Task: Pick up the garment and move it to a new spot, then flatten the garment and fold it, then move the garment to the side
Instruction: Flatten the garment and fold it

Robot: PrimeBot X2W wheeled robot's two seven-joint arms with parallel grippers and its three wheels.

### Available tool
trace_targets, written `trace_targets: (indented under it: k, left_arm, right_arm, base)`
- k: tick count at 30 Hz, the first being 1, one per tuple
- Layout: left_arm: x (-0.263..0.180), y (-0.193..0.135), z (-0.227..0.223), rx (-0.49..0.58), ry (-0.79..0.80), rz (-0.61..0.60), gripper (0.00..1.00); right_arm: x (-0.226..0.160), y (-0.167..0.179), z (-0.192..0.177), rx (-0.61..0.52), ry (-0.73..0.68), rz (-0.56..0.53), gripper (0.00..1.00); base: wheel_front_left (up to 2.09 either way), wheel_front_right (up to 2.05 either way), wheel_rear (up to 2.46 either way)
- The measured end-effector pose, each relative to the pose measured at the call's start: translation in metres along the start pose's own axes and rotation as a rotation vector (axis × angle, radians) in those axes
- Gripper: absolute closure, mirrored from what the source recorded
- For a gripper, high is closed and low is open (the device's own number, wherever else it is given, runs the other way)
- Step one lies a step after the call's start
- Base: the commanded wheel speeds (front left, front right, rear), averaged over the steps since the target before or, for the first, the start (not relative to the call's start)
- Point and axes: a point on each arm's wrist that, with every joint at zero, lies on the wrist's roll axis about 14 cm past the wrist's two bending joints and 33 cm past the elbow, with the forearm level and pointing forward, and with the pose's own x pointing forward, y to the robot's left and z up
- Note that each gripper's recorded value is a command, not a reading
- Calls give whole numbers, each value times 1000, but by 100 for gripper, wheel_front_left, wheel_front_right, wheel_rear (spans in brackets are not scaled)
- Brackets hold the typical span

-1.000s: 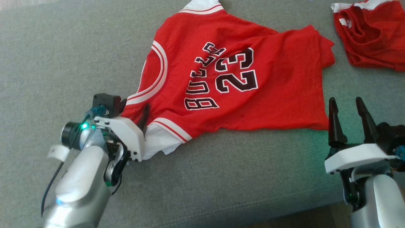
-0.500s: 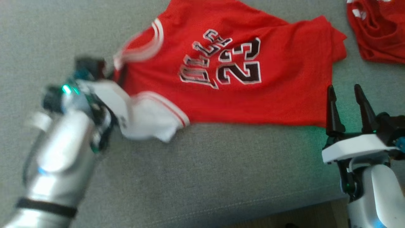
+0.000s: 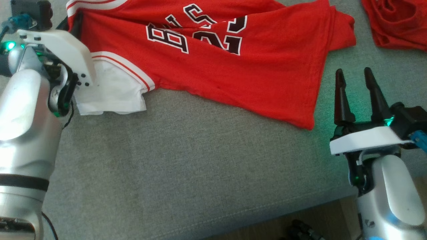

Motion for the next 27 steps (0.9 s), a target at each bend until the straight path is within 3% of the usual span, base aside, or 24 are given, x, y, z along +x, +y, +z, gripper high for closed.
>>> trace_targets:
  k: [5,6,7,8,19,27]
  left_arm:
    - [-1,3,-4,-15,-14,18,100]
    - [-1,4,-4,-23,-22,24,75]
    - [-2,4,-2,-33,-36,28,34]
    - [-3,4,2,-41,-64,32,0]
    - [-58,11,57,-113,-347,63,0]
    - [-134,-10,27,-181,-387,109,0]
  right_arm:
    - [1,-12,7,-3,-34,-34,0]
    - [1,-15,8,-7,-40,-44,0]
    - [1,-18,10,-12,-48,-53,0]
    - [0,-20,12,-16,-55,-59,0]
    - [-3,4,51,-17,-183,11,0]
    - [-23,38,75,-5,-258,108,0]
  base:
    - [0,0,0]
    - [0,0,0]
    - [0,0,0]
    - [0,0,0]
    - [0,0,0]
    - [0,0,0]
